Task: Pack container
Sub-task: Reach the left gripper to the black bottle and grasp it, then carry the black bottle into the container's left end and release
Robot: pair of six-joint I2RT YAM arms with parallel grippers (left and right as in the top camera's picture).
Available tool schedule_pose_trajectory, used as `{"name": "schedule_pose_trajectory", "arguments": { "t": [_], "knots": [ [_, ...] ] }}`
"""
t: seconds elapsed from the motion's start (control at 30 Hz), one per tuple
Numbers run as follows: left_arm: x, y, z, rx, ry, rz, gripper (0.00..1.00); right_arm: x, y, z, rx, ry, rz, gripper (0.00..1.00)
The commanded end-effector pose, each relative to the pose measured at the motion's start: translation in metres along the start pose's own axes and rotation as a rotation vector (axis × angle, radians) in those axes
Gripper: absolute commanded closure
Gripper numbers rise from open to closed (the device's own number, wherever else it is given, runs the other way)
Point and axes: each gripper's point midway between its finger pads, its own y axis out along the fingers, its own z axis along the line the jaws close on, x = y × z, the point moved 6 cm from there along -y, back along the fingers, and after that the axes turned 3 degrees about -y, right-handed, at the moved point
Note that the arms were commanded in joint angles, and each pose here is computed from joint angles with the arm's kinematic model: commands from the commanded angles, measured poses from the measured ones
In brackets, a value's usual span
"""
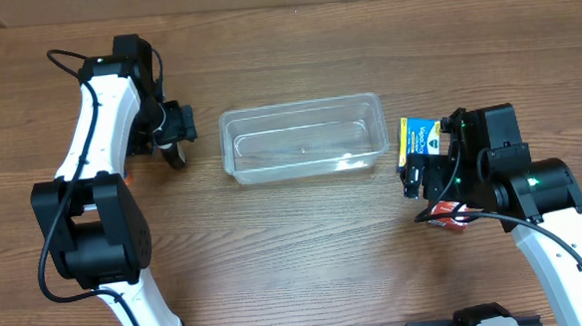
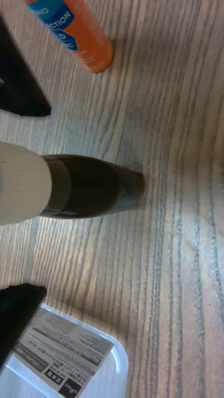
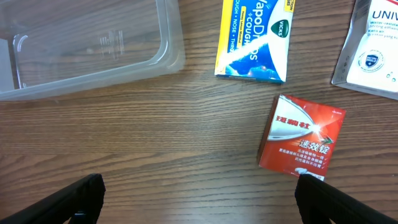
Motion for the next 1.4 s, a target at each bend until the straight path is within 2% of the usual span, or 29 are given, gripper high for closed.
{"name": "schedule_pose_trajectory", "arguments": {
  "t": [0.0,0.03,0.1,0.23,0.43,0.53,0.63,0.73,0.83,0.93,1.0,1.37],
  "knots": [
    [0.007,-0.003,0.001,-0.001,-0.016,-0.02,0.3,0.008,-0.009,0.0,-0.004,0.009,-0.038,0.0],
    [0.007,-0.003,0.001,0.0,-0.016,-0.018,0.41,0.008,-0.009,0.0,-0.004,0.009,-0.037,0.0],
    [0.006,-0.003,0.001,0.001,-0.016,-0.013,0.58,0.008,-0.009,0.0,-0.004,0.009,-0.037,0.0],
    [0.003,-0.003,0.002,0.005,-0.016,0.003,0.8,0.008,-0.009,0.0,-0.004,0.009,-0.037,0.0],
    [0.001,-0.019,0.001,0.005,-0.014,0.005,0.95,0.008,-0.009,0.0,-0.004,0.009,-0.037,0.0],
    [0.0,-0.053,-0.009,-0.007,0.009,-0.032,0.96,0.008,-0.009,0.0,-0.004,0.009,-0.037,0.0],
    [-0.011,-0.113,-0.033,-0.049,0.07,-0.156,0.96,0.008,-0.009,0.0,-0.004,0.009,-0.038,0.0],
    [-0.035,-0.166,-0.065,-0.113,0.149,-0.289,0.96,0.008,-0.009,0.0,-0.004,0.009,-0.039,0.0],
    [-0.063,-0.188,-0.098,-0.161,0.25,-0.342,0.96,0.009,-0.009,0.0,-0.002,0.009,-0.043,0.0],
    [-0.083,-0.18,-0.129,-0.169,0.329,-0.306,0.96,0.009,-0.009,0.0,-0.003,0.009,-0.043,0.0],
    [-0.085,-0.165,-0.14,-0.145,0.33,-0.269,0.96,0.009,-0.009,0.0,-0.003,0.009,-0.042,0.0],
    [-0.063,-0.071,-0.159,-0.015,0.313,-0.05,0.96,0.008,-0.009,0.0,-0.003,0.009,-0.041,0.0]
  ]
}}
